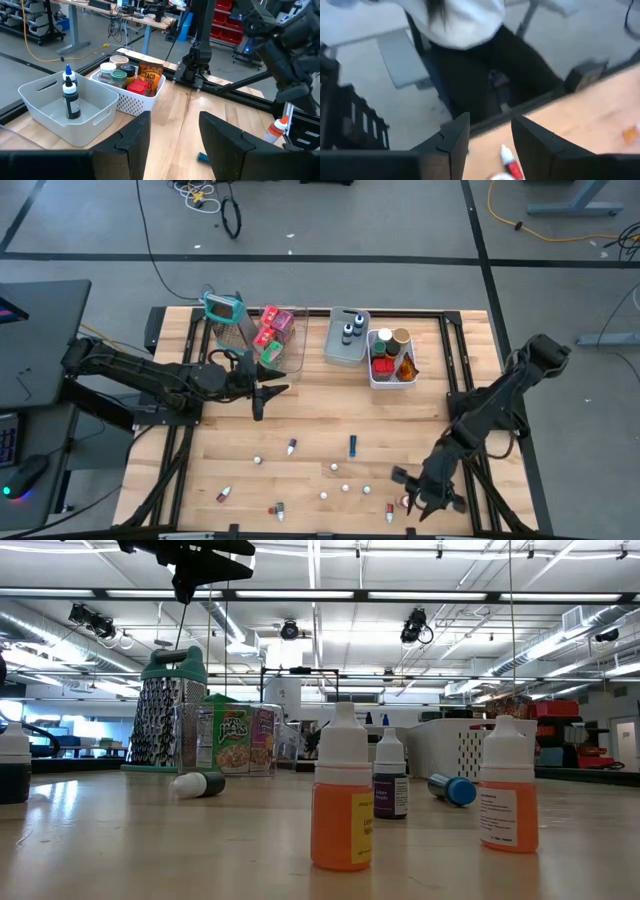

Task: Pick & Place Kitchen Items
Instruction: Put the large orange food coloring bottle into the gray bin

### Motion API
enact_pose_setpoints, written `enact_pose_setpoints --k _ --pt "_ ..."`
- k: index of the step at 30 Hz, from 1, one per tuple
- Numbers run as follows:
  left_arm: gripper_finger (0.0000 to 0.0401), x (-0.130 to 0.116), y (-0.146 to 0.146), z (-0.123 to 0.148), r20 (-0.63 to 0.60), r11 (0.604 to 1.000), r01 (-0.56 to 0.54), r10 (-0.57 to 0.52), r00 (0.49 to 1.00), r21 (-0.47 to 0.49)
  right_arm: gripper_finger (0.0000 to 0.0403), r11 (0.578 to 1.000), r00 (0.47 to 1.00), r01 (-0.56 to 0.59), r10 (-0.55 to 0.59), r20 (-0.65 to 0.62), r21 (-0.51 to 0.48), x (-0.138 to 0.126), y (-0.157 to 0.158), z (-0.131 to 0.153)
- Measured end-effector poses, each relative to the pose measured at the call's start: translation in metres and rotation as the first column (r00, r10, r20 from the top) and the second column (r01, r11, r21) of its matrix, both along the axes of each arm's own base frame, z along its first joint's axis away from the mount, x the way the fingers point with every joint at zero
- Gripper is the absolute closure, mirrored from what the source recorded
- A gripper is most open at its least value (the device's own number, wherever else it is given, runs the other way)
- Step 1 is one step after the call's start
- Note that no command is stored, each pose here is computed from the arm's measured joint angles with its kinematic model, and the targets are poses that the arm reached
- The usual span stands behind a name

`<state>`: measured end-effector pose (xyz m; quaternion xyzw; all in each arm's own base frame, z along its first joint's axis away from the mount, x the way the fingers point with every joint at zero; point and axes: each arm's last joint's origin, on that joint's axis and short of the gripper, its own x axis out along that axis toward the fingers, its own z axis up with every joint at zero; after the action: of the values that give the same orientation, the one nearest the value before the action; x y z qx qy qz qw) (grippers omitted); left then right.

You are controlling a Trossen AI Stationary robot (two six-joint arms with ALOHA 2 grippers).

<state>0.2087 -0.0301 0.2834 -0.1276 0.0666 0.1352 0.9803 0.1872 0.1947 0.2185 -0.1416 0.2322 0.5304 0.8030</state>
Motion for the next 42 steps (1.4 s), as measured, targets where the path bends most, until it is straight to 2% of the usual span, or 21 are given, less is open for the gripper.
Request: enact_pose_setpoints --k 7,14,24,27,29,33,35,39,42 --pt "0.0223 0.000 0.000 0.000 0.000 1.000 0.000 0.000 1.000 0.000 0.0261 0.995 0.996 0.000 -0.008 -0.087 -0.095 0.007 0.010 -0.033" --pt "0.0223 0.000 0.000 0.000 0.000 1.000 0.000 0.000 1.000 0.000 0.0281 0.982 0.992 0.045 -0.066 -0.110 -0.181 0.013 0.013 -0.054" --pt "0.0223 0.000 0.000 0.000 0.000 1.000 0.000 0.000 1.000 0.000 0.0289 0.977 0.996 0.048 -0.062 -0.065 -0.206 0.015 0.012 -0.055" --pt "0.0223 0.000 0.000 0.000 0.000 1.000 0.000 0.000 1.000 0.000 0.0295 0.970 0.995 0.089 -0.098 -0.030 -0.228 0.016 0.012 -0.055" --pt "0.0223 0.000 0.000 0.000 0.000 1.000 0.000 0.000 1.000 0.000 0.0297 0.956 0.991 0.137 -0.131 0.041 -0.260 0.019 0.011 -0.054" --pt "0.0223 0.000 0.000 0.000 0.000 1.000 0.000 0.000 1.000 0.000 0.0291 0.892 0.941 0.315 -0.248 0.230 -0.325 0.027 0.004 -0.048" --pt "0.0223 0.000 0.000 0.000 0.000 1.000 0.000 0.000 1.000 0.000 0.0288 0.839 0.903 0.395 -0.281 0.325 -0.374 0.030 -0.003 -0.043" --pt "0.0223 0.000 0.000 0.000 0.000 1.000 0.000 0.000 1.000 0.000 0.0297 0.695 0.829 0.536 -0.327 0.454 -0.479 0.033 -0.023 -0.035" --pt "0.0223 0.000 0.000 0.000 0.000 1.000 0.000 0.000 1.000 0.002 0.0299 0.546 0.721 0.685 -0.412 0.557 -0.482 0.041 -0.041 -0.026"
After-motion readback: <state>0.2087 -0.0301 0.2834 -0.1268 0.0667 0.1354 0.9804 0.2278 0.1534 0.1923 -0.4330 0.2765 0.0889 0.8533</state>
